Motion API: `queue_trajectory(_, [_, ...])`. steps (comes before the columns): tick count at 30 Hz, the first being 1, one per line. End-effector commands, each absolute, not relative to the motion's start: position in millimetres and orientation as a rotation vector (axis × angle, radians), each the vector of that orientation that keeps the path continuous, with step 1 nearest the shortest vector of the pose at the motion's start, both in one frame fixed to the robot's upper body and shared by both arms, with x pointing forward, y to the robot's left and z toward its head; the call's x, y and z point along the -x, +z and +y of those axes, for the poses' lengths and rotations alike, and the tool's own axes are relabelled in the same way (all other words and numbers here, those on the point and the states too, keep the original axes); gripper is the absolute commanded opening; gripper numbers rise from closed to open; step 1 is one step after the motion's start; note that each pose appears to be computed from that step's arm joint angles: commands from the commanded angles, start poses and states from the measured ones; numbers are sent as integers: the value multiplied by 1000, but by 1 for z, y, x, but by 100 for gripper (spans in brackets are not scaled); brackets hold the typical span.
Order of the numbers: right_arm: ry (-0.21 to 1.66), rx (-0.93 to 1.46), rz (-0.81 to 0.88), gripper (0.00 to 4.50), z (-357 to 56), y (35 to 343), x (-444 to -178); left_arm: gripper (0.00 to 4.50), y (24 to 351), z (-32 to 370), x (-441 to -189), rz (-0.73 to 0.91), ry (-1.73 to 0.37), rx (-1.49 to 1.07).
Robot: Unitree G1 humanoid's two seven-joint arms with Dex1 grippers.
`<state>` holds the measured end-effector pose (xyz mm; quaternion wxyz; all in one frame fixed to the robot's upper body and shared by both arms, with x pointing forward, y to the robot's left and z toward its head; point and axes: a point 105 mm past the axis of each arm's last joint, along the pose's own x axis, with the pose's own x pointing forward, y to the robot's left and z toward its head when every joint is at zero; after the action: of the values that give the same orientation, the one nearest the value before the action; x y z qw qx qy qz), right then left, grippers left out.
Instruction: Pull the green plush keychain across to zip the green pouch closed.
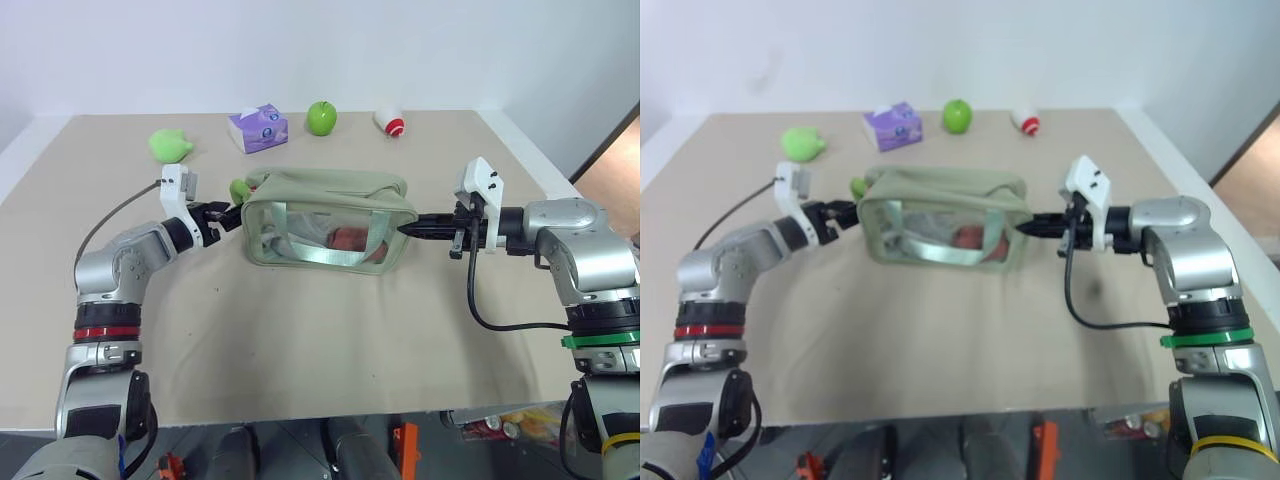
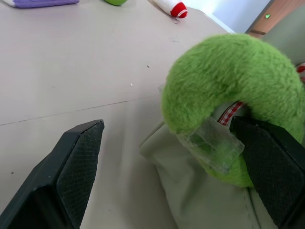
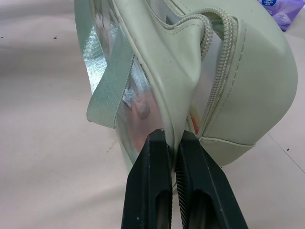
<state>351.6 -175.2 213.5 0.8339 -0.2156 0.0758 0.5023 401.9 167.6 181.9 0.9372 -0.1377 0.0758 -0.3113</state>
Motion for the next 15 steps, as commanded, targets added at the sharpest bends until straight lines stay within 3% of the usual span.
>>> queue_trajectory(1, [1067,472,100,0,-174,229,-349,394,195,167,-403,105,-644,292])
queue_trajectory(12, [1074,470,101,0,-172,229,-351,23,204,173,-401,69,-639,295])
queue_trajectory(15, [1077,470,101,0,-172,230,-351,6,206,179,-403,60,-609,293])
